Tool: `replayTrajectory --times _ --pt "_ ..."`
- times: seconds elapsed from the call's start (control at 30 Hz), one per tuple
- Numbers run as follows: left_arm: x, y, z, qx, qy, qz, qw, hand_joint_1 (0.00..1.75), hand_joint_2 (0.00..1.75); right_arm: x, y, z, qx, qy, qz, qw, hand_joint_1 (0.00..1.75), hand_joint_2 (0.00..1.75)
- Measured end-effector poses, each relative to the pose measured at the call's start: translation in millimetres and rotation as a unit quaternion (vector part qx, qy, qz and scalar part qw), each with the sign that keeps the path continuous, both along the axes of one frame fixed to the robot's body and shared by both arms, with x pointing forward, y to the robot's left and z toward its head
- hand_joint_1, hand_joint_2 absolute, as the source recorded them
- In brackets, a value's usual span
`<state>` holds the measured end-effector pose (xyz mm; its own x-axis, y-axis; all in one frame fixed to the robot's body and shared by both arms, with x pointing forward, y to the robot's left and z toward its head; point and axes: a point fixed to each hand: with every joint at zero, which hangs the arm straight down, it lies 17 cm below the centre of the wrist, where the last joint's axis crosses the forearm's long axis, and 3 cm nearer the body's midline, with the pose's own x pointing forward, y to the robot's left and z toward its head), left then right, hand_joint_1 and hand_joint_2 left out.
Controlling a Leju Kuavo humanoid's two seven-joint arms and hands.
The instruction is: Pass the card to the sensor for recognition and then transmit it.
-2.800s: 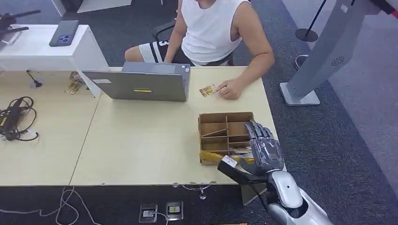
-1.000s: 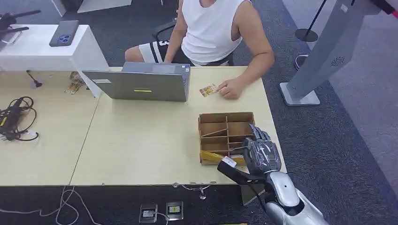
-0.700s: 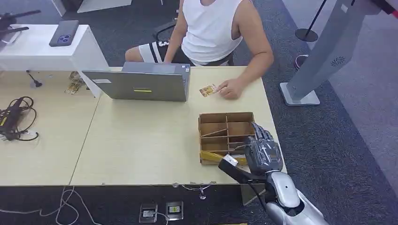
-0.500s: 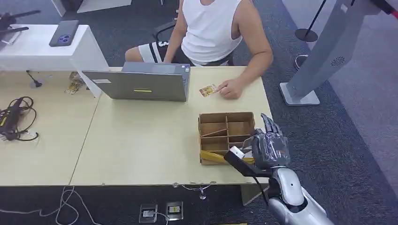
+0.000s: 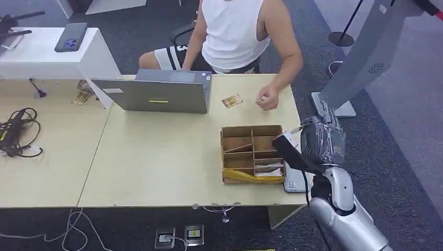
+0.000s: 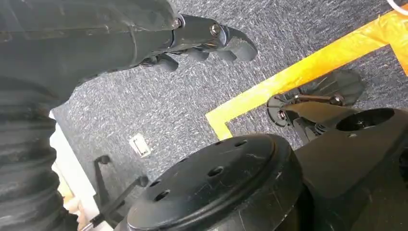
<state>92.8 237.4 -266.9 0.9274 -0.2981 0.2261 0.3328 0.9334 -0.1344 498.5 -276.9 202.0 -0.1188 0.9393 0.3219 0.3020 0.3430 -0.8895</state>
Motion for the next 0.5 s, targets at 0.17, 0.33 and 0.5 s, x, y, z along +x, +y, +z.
replayTrajectory --times 0.17,0.33,0.5 --pt "0.4 -0.8 0.1 0.0 -0.002 -0.004 1.0 0.0 1.75 11.7 -4.3 17.0 0.006 -0.011 -0.003 1.0 1.75 1.75" --pt "1.6 -1.2 0.4 0.0 -0.006 -0.012 1.0 0.0 1.75 32.9 -5.4 33.7 -0.014 -0.011 0.001 1.0 1.75 1.75" --pt "5.7 -0.9 1.0 0.003 -0.011 -0.024 1.0 0.0 1.75 63.2 -4.1 64.0 -0.036 -0.02 0.005 0.999 1.75 1.75"
